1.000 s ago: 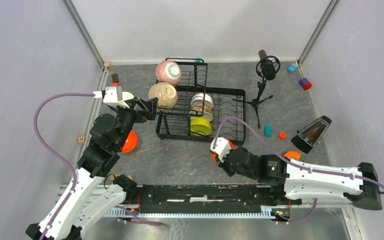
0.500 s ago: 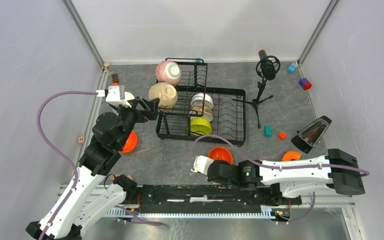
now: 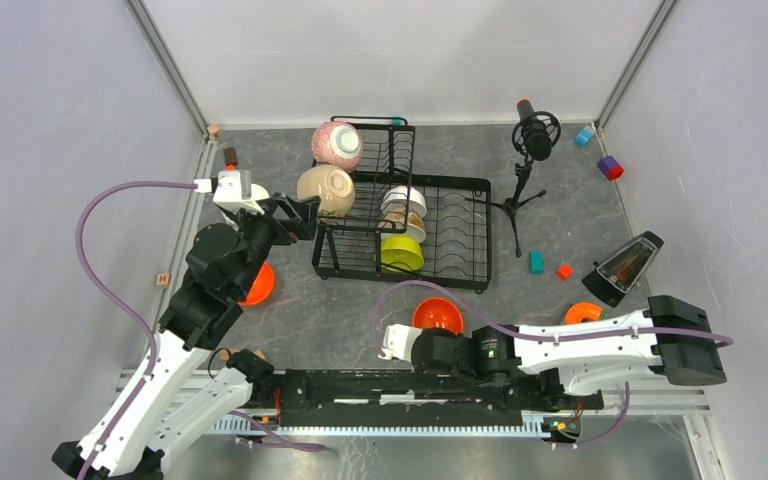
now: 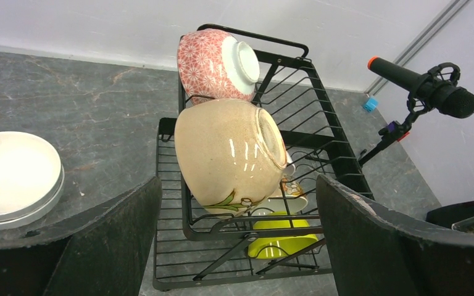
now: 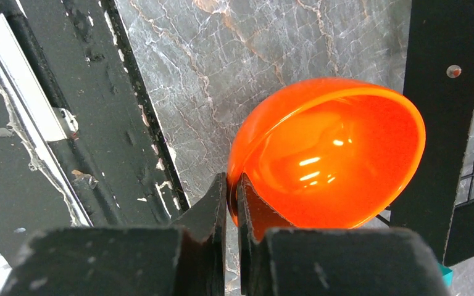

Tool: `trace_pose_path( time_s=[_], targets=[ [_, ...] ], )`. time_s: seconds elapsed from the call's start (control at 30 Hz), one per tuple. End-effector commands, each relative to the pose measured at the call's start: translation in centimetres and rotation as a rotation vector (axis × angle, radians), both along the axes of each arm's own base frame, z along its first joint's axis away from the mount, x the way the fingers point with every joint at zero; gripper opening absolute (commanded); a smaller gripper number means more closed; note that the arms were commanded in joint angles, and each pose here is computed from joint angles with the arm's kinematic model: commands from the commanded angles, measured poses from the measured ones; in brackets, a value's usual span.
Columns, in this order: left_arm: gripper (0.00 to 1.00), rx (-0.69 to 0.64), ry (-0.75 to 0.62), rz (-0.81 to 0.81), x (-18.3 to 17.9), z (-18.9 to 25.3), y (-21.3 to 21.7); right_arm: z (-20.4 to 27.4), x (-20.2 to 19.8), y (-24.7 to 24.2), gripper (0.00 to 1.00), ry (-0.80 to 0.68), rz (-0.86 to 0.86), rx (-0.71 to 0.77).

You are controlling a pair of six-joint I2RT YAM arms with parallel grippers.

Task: Unload the bowls from the dish rack
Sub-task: Place the bowl at the center of the board.

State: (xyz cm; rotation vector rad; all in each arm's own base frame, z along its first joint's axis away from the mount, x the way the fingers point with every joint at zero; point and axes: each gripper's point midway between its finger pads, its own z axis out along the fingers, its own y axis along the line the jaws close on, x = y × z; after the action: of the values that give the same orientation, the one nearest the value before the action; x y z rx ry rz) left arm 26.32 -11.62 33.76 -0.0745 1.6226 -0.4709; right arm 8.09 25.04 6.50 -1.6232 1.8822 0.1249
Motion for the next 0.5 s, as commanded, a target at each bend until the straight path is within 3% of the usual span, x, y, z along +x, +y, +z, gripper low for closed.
trace_pose_path(
  time_s=[0.0, 0.47],
  targets=[
    [1.00, -0.002, -0.043, 0.027, -0.07, 1.53, 0.62, 0.03, 0.07, 0.29, 0.00, -0.023, 0.020, -0.027],
    [1.00, -0.010, -0.064, 0.036, -0.56, 2.20, 1.09, -0.86, -0.07, 0.32, 0.00, -0.019, 0.020, -0.081]
  ],
)
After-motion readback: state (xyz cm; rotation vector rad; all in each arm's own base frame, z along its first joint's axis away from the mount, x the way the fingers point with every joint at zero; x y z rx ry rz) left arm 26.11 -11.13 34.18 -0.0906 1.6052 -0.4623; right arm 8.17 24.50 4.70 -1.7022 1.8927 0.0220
